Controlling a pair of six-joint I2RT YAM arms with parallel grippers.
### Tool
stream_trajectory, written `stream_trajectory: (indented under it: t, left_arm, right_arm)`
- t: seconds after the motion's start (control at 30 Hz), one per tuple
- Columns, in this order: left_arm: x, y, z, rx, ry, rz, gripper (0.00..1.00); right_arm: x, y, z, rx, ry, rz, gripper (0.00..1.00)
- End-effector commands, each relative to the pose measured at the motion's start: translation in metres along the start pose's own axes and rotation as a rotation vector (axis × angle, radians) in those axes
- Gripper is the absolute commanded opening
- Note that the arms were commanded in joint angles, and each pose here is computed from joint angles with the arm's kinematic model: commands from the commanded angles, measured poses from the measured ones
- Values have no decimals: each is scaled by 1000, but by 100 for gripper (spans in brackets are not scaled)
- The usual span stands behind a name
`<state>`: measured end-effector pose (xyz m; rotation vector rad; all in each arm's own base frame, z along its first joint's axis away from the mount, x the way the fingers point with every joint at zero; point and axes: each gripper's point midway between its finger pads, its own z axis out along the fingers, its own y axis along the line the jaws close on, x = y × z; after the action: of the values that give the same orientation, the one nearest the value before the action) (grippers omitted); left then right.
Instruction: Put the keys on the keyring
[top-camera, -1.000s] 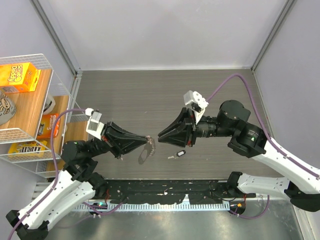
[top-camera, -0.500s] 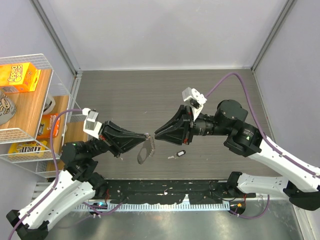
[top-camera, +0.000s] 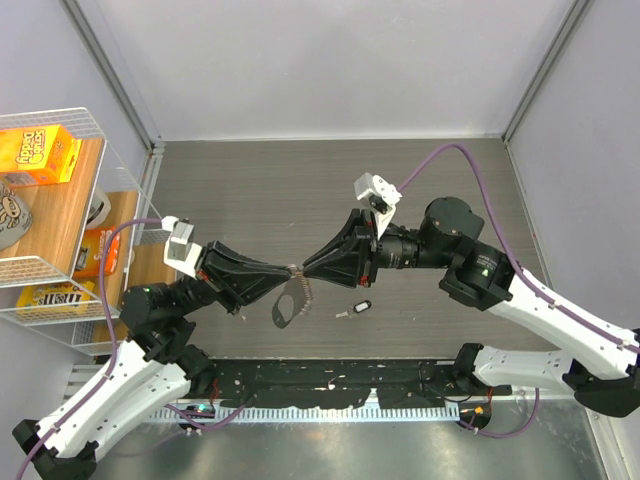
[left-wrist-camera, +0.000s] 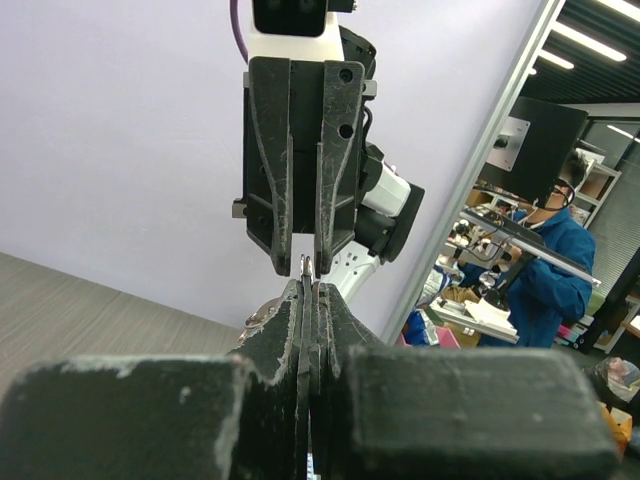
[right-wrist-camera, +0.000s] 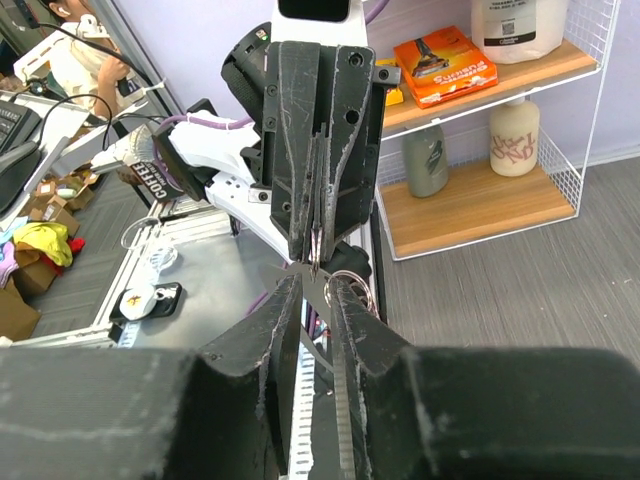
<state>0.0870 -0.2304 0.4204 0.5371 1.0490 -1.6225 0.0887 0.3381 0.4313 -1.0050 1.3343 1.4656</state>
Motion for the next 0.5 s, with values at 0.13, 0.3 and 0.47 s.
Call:
stream_trajectory:
  t: [0.13,0.3,0.47]
  left_arm:
    - [-16,-10,2,33,-65,37,0]
    - [-17,-9,2,29,-69,38,0]
    - [-17,-8,2,23,-68,39,0]
  right_arm:
    - [-12,6,4,-33,-38,-10,23]
    - [-11,8,6,-45,-36,-6,23]
    - [-11,11,8,-57,-33,-7,22]
